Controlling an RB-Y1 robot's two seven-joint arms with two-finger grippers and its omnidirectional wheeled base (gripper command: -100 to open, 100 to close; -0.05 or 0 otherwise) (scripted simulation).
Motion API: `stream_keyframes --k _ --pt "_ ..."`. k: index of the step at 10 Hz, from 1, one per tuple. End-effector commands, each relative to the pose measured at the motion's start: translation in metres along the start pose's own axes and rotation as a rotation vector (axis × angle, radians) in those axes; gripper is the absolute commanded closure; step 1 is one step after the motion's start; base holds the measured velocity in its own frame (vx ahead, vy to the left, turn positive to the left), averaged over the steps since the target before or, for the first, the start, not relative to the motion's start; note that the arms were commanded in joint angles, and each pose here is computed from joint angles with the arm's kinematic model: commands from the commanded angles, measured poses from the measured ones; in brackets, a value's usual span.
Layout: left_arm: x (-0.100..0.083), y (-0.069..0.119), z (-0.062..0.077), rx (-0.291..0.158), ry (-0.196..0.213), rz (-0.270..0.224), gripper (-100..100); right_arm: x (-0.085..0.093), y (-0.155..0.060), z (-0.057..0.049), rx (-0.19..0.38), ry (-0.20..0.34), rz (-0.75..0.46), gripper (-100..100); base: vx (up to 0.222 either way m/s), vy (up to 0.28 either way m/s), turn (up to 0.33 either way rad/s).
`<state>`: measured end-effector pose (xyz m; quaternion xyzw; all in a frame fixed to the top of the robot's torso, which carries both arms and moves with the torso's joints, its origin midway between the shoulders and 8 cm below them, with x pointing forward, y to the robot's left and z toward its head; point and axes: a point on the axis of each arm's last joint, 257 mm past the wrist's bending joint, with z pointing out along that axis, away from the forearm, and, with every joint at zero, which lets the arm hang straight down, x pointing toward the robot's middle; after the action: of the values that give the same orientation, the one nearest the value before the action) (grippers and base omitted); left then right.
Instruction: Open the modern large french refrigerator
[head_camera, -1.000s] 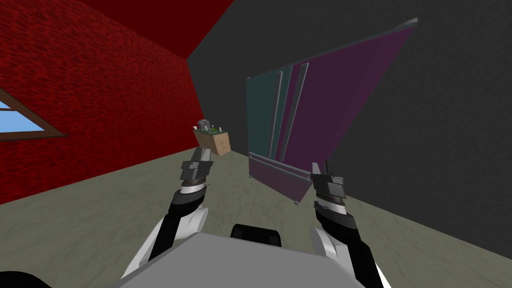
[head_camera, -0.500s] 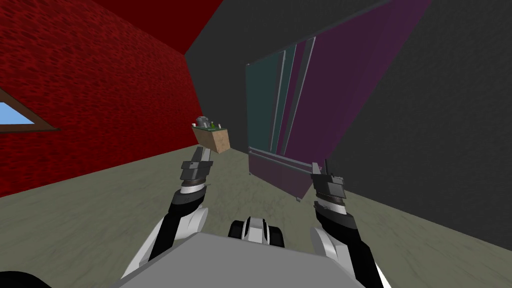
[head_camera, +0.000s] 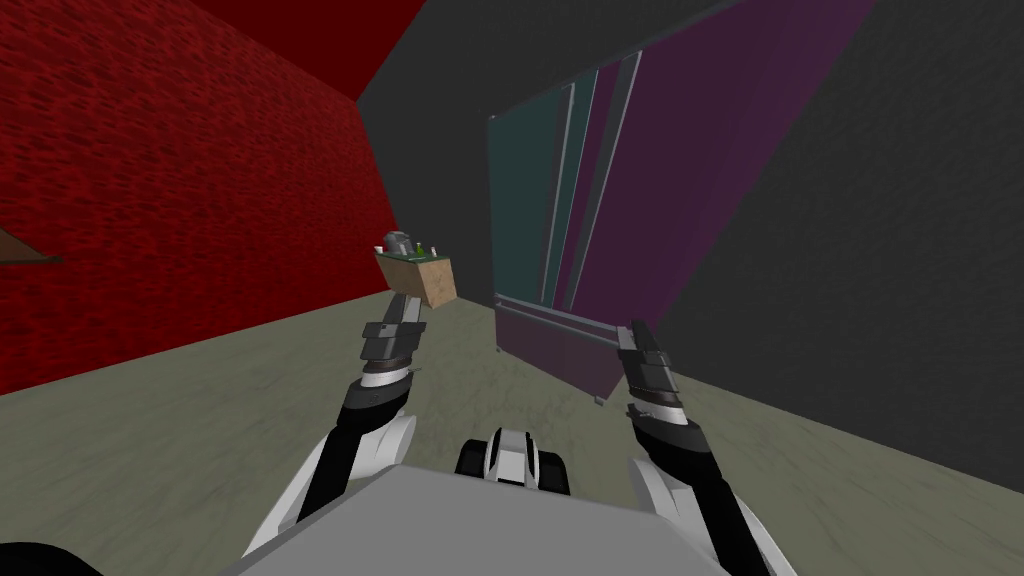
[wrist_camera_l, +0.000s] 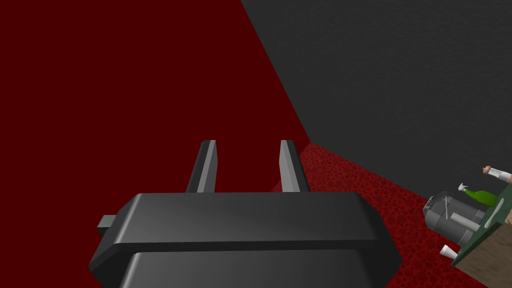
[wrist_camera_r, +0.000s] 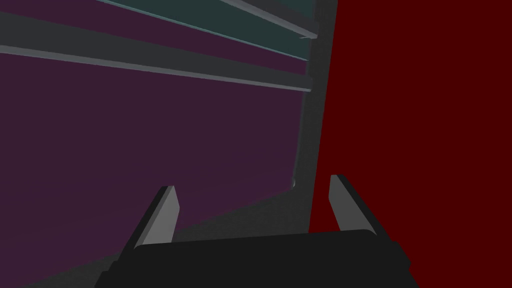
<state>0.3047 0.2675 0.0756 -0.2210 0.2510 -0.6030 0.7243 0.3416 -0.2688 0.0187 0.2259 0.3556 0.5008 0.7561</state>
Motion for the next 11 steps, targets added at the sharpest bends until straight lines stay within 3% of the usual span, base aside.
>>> stream_keyframes --k 1,11 --pt "0.0 0.0 0.0 0.0 0.0 0.0 0 0.007 -0.01 -0.002 0.009 0.052 -0.11 -100 0.14 0.053 -0.09" --pt "0.0 0.0 0.0 0.0 0.0 0.0 0 0.027 -0.062 -0.014 0.047 0.235 -0.586 -100 0.141 0.091 -0.091"
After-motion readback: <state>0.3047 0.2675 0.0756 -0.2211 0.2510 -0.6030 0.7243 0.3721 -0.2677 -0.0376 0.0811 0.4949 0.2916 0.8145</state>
